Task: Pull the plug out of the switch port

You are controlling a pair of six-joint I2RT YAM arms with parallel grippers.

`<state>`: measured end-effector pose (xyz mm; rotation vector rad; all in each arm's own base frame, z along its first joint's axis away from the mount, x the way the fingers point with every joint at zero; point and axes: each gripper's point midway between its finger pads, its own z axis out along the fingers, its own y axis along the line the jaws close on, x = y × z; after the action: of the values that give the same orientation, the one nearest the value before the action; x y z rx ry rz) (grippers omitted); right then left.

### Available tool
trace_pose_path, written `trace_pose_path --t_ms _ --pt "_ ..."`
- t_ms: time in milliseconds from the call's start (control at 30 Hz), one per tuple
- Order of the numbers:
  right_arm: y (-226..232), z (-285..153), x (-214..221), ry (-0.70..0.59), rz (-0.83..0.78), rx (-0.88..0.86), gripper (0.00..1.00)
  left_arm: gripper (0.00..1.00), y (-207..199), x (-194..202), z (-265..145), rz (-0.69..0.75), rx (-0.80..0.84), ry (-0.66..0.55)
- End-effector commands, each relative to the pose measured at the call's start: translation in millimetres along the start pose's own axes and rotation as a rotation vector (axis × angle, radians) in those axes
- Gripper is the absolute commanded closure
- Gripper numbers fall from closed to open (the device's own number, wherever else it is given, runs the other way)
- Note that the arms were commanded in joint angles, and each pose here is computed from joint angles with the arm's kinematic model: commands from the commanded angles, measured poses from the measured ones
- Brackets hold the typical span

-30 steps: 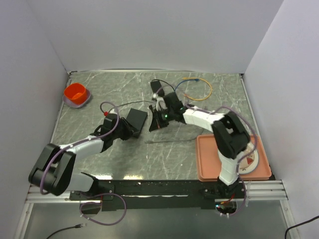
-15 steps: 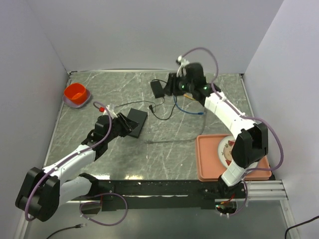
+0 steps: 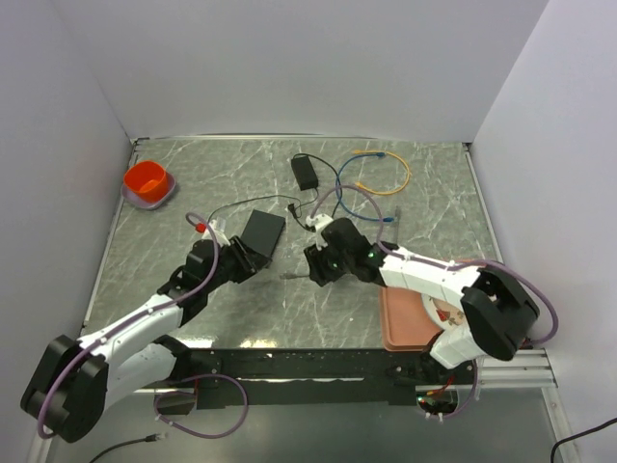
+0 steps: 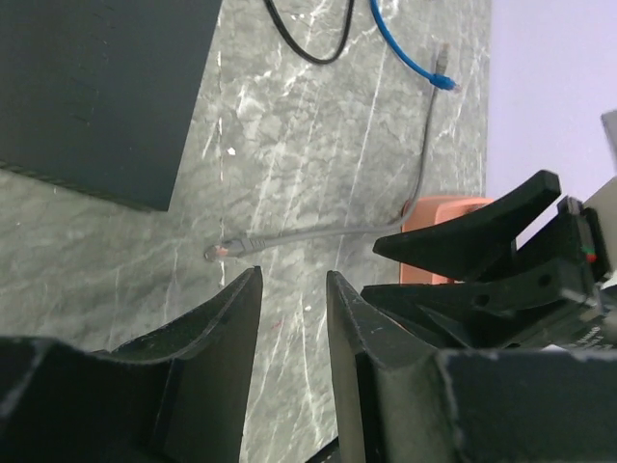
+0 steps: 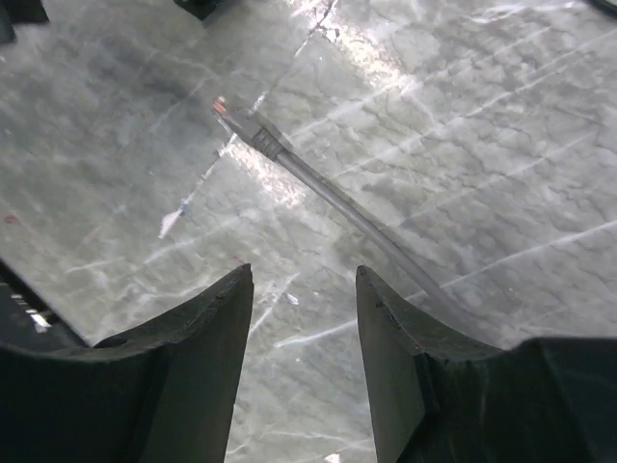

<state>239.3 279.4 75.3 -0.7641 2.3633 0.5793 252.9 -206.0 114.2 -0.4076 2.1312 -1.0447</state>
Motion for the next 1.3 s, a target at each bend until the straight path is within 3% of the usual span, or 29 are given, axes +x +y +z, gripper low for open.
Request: trace_pose_path --t_ms 0,233,567,600,633,733,867,1100,1267 --pt "-17.1 -2.3 -10.9 -0.151 -0.089 0.122 0.46 0.60 -4.3 -3.4 -7.2 0.024 0.037 -0.044" --pt "-45.3 24.1 -2.1 -0.092 -0.202 0.317 0.47 0.60 5.5 2.1 -10.3 0.030 0.005 -0.034" --pt "-50.2 60.7 17.6 0.016 -0.212 0.317 0.50 0.60 6.4 3.6 -15.9 0.038 0.005 -0.036" --pt "-50.4 64.4 16.6 0.023 -0.211 0.320 0.52 0.60 8.2 4.2 -14.9 0.032 0.000 -0.034" --pt "-50.9 65.7 18.3 0.035 -0.212 0.321 0.66 0.60 8.1 5.0 -14.4 0.031 0.000 -0.030" --pt "-51.4 66.3 17.9 0.048 -0.210 0.331 0.95 0.60 10.7 8.4 -11.3 0.023 -0.009 -0.013" --pt "-52.0 48.0 11.5 0.024 -0.209 0.372 1.00 0.61 12.9 11.0 -9.9 0.009 -0.012 -0.005" --pt "-37.8 -52.8 -98.4 -0.242 -0.205 0.523 1.00 0.61 13.6 8.3 -9.7 0.007 -0.018 -0.020" --pt "-67.5 -131.6 -195.8 -0.431 -0.183 0.725 1.00 0.61 14.1 10.7 -10.7 0.006 -0.021 -0.007"
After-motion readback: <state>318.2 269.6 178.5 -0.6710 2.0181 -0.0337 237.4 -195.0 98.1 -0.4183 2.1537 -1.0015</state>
